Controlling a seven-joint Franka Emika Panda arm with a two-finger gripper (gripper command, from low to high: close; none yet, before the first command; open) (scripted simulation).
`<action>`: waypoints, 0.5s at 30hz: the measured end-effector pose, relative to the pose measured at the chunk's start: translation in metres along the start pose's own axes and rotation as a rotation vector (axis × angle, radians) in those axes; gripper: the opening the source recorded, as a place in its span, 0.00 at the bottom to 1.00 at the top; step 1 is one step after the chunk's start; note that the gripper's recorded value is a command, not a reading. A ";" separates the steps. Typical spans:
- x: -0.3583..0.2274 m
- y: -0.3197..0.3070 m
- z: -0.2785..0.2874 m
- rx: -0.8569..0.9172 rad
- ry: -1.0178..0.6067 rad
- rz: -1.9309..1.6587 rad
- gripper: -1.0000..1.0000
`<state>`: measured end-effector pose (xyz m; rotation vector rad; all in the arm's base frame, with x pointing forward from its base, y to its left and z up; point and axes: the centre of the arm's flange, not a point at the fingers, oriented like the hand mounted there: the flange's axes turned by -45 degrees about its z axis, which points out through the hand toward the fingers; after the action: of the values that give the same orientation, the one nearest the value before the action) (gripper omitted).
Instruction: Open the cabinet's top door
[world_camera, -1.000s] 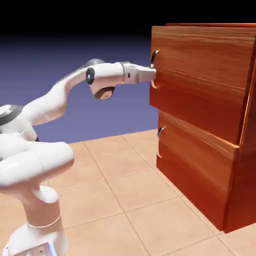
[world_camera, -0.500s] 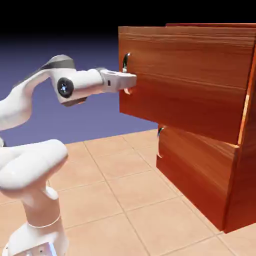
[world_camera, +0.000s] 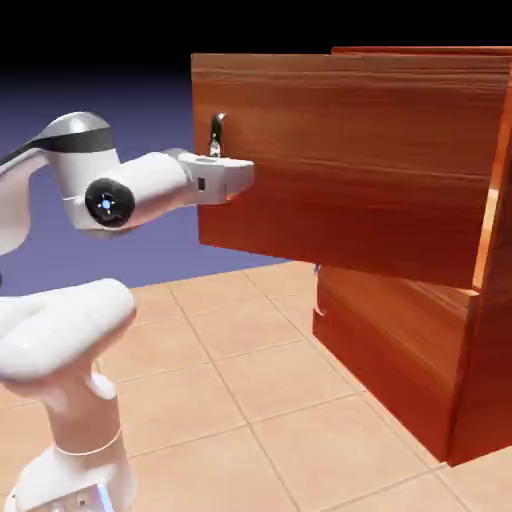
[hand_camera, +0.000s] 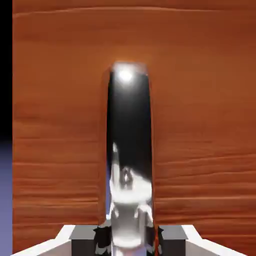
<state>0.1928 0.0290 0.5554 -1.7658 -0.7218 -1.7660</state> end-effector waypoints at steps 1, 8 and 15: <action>0.000 0.002 -0.006 0.014 0.000 0.000 0.00; 0.000 0.018 -0.046 0.104 -0.001 -0.001 0.00; 0.000 0.020 -0.054 0.121 0.004 0.001 0.00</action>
<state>0.1682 -0.0231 0.5550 -1.6814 -0.8079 -1.6882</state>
